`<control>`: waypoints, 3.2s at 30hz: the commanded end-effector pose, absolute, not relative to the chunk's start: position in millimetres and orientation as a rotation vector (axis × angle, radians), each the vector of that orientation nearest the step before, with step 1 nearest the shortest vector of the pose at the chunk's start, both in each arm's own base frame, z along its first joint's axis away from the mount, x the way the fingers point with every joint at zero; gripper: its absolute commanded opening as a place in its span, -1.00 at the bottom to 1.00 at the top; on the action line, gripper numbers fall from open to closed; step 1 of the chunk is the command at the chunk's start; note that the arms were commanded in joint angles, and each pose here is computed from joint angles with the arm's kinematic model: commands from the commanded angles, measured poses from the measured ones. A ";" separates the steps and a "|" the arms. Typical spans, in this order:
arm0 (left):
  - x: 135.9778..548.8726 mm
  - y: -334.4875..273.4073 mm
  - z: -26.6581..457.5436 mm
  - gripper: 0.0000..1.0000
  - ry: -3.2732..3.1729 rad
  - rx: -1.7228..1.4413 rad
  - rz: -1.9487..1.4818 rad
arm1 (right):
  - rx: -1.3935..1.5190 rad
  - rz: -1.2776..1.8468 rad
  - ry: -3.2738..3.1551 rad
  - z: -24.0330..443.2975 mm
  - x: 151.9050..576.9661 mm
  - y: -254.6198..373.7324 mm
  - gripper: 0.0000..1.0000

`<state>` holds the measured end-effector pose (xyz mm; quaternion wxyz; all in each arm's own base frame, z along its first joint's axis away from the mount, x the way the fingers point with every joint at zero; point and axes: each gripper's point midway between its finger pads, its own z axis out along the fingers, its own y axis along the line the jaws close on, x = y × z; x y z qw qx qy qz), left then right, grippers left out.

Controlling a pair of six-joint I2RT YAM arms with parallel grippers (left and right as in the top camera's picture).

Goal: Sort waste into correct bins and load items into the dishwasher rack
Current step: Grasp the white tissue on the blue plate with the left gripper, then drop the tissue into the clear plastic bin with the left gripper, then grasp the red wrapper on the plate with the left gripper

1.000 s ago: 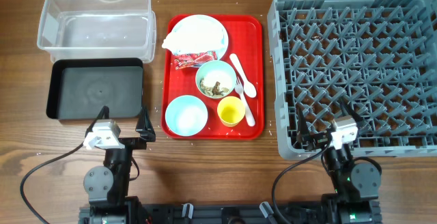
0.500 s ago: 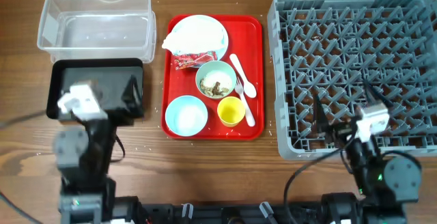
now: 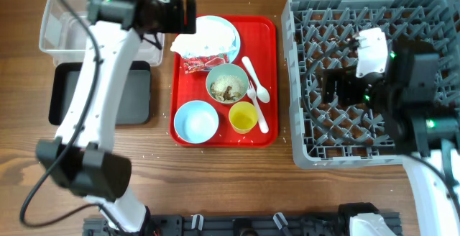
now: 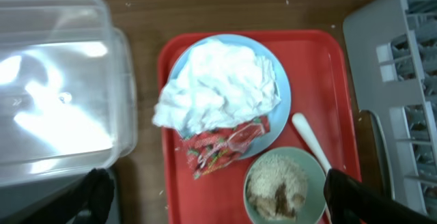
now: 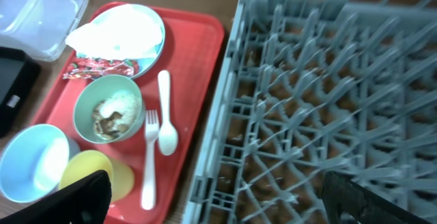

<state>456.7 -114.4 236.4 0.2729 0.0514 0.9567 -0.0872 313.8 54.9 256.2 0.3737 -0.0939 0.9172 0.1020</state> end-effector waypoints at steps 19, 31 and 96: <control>522.5 -169.1 85.3 1.00 2.669 0.258 -0.152 | 0.023 0.353 2.559 212.5 320.9 54.8 0.99; 515.5 -174.6 -7.6 0.20 2.822 0.130 -0.142 | 0.020 0.351 2.602 206.9 312.0 54.4 0.99; 473.6 -185.6 49.2 0.87 2.733 0.900 -0.126 | 0.016 0.350 2.575 210.1 317.6 54.6 1.00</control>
